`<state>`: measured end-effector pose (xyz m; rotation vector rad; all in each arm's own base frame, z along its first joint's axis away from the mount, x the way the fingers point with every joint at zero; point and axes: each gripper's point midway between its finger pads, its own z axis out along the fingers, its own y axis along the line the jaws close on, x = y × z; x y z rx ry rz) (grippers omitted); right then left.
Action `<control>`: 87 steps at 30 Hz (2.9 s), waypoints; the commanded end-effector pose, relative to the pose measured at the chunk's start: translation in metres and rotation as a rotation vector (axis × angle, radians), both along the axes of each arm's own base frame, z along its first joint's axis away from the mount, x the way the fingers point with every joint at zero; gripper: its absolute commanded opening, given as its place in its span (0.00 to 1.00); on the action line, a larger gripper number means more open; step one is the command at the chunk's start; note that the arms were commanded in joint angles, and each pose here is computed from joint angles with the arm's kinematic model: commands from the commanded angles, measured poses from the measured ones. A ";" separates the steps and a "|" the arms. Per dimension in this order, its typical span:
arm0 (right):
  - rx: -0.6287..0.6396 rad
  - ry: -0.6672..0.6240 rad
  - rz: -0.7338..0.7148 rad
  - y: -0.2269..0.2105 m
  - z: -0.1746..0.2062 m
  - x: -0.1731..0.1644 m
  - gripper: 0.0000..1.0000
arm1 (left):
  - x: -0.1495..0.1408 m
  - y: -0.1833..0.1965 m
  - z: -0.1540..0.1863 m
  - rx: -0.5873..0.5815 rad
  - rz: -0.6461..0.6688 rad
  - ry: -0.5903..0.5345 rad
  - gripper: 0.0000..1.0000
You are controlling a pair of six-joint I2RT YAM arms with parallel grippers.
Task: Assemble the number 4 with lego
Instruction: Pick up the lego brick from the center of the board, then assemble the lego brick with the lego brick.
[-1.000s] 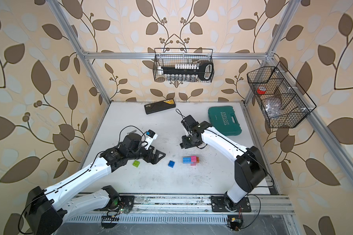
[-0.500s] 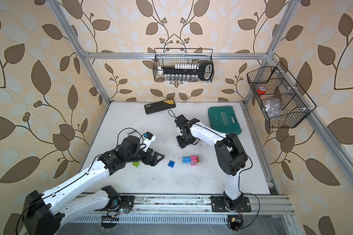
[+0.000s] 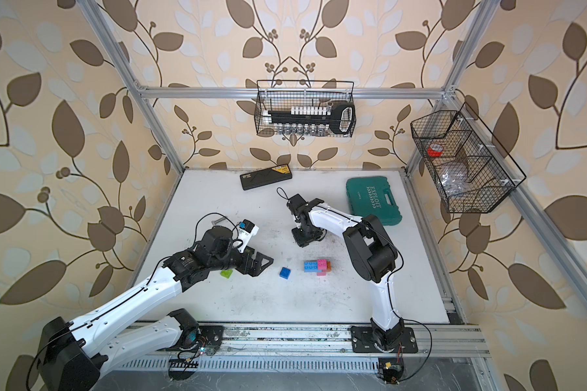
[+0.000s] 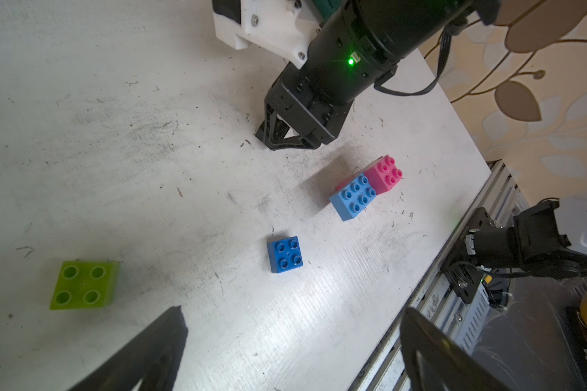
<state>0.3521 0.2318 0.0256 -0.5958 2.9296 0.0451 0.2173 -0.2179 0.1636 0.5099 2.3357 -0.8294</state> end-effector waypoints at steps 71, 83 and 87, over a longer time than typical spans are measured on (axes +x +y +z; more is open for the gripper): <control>0.006 0.046 -0.426 -0.058 0.064 -0.128 0.12 | 0.025 -0.008 0.011 -0.037 -0.006 -0.036 0.99; -0.048 0.083 -0.401 -0.063 0.047 -0.136 0.11 | 0.025 -0.007 0.012 -0.036 -0.007 -0.037 0.99; -0.074 0.099 -0.388 -0.066 0.043 -0.139 0.11 | 0.025 -0.008 0.012 -0.037 -0.008 -0.039 0.99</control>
